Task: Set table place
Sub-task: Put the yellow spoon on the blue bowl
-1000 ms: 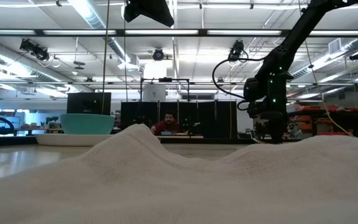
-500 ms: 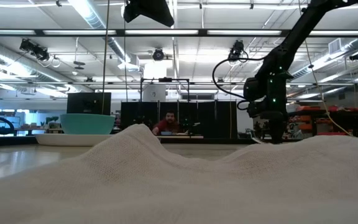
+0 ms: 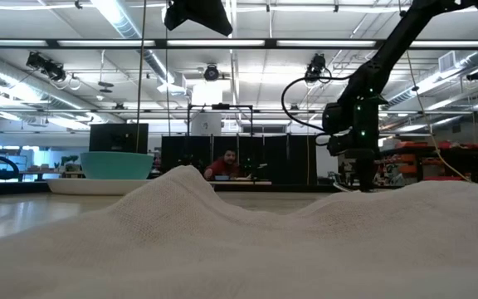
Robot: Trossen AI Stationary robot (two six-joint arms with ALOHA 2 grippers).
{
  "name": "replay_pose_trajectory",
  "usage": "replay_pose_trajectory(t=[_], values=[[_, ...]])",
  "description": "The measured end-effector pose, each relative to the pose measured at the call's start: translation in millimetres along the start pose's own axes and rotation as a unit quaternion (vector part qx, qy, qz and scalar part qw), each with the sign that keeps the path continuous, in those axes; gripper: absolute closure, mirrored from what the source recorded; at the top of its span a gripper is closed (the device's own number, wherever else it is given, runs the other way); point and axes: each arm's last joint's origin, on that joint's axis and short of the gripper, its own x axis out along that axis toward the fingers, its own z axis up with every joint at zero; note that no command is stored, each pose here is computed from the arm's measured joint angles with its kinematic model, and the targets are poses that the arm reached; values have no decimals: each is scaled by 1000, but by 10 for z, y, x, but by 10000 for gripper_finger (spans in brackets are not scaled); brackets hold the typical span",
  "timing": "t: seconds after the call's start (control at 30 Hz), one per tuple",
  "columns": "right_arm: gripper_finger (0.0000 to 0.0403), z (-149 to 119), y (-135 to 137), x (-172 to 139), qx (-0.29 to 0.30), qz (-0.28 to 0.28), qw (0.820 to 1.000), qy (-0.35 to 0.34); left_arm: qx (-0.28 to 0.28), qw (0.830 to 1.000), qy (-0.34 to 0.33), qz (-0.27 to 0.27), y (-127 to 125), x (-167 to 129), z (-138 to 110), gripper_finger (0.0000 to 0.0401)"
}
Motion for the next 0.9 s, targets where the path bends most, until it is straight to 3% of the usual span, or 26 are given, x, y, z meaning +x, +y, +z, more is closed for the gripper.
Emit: replay_pose_trajectory(t=[0.27,0.5,0.9], values=[[396,-26,10,-43,-1,3,1000,6,1,1000,0,0,0,0,0,379],[396,-54,88,-422,-1,-14,998,-55,1,1000,0,0,0,0,-1,388],[396,-217,735,-1206,-31,-11,982,-185,1,1000,8,22,78,231,19,372]])
